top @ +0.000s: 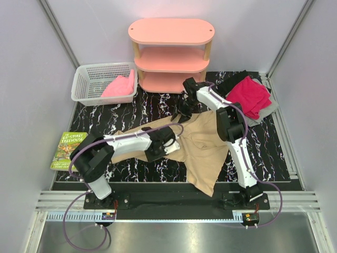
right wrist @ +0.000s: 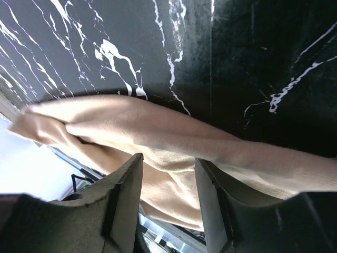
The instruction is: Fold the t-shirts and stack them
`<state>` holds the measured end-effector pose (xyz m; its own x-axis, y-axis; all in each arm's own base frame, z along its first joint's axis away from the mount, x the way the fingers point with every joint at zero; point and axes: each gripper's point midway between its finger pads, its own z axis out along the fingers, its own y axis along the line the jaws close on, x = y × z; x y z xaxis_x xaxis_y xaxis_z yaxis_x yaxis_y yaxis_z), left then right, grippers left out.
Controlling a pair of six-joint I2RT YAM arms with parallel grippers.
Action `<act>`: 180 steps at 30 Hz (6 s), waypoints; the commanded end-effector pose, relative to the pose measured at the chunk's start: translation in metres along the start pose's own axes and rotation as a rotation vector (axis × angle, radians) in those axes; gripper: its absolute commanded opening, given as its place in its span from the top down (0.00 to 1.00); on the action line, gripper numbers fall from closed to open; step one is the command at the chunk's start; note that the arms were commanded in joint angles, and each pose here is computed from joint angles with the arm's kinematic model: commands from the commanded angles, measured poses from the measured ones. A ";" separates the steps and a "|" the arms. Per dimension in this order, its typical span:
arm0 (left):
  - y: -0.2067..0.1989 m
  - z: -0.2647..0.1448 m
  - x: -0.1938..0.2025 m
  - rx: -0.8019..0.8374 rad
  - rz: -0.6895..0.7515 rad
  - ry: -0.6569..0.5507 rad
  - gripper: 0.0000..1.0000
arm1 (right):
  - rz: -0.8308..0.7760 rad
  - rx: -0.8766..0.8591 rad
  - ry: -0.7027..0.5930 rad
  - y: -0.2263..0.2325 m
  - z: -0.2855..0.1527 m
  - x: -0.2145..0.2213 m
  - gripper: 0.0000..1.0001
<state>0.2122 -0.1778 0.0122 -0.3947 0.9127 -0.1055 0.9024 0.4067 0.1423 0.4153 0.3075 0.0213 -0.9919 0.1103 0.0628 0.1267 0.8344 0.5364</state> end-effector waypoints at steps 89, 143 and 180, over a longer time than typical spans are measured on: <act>0.122 -0.023 0.098 -0.032 -0.460 -0.036 0.56 | 0.011 0.090 -0.047 -0.054 0.010 -0.016 0.48; 0.337 -0.110 0.083 -0.583 -0.434 -0.006 1.00 | 0.012 0.087 -0.047 -0.056 0.010 -0.013 0.49; 0.113 -0.099 0.159 -0.188 -0.330 0.060 0.81 | 0.013 0.113 -0.065 -0.061 0.008 -0.016 0.49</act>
<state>0.2645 0.0247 0.1150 -0.6655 0.7362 -0.1230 0.6554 0.6553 0.3756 0.4217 0.2966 0.0208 -0.9900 0.1339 0.0434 0.1333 0.7928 0.5947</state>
